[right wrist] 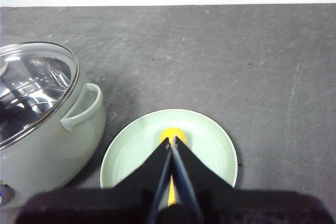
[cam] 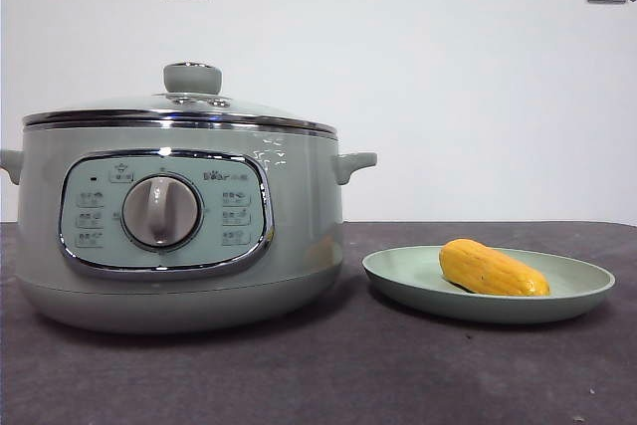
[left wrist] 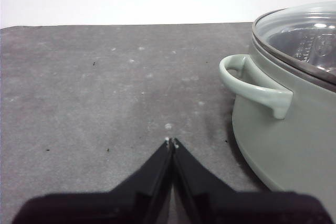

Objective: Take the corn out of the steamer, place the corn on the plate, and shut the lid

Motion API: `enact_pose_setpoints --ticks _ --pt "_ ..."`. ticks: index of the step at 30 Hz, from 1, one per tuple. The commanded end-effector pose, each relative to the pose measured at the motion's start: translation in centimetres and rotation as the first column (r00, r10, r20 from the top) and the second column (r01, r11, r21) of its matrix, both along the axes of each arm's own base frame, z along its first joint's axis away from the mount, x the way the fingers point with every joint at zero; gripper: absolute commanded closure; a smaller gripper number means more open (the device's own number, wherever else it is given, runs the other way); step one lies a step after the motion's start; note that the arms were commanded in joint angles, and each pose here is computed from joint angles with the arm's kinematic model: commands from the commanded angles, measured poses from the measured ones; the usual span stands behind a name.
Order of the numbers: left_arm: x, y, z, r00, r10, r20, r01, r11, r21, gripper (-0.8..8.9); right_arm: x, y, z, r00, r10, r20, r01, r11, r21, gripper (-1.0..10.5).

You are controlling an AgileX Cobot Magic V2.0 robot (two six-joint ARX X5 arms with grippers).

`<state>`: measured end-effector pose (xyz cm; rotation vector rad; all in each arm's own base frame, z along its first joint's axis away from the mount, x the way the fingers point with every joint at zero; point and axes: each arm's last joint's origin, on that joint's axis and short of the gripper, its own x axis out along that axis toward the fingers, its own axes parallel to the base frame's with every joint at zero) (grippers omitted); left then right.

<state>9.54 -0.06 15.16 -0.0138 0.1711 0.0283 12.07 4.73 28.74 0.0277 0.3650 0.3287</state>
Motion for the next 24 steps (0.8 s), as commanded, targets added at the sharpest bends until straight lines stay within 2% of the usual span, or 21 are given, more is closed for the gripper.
enact_pose_setpoints --ticks 1,19,21,24 --pt "0.1 0.0 -0.5 1.000 0.004 -0.010 -0.004 1.000 -0.006 8.17 0.0 0.0 -0.2 1.000 -0.007 -0.001 0.007 1.000 0.011 9.4" --pt "0.1 0.0 -0.5 1.000 0.004 -0.010 -0.004 1.000 -0.006 8.17 0.0 0.0 -0.1 1.000 -0.004 0.003 0.004 1.000 0.004 9.4" --pt "0.1 0.0 -0.5 1.000 0.004 -0.009 -0.004 1.000 -0.006 8.17 -0.3 -0.3 0.0 0.999 -0.004 0.039 0.007 0.997 -0.076 9.4" --pt "0.1 0.0 -0.5 1.000 0.004 -0.009 -0.004 1.000 -0.006 8.17 -1.0 -1.1 0.0 0.993 -0.057 0.105 0.075 0.981 -0.179 9.4"
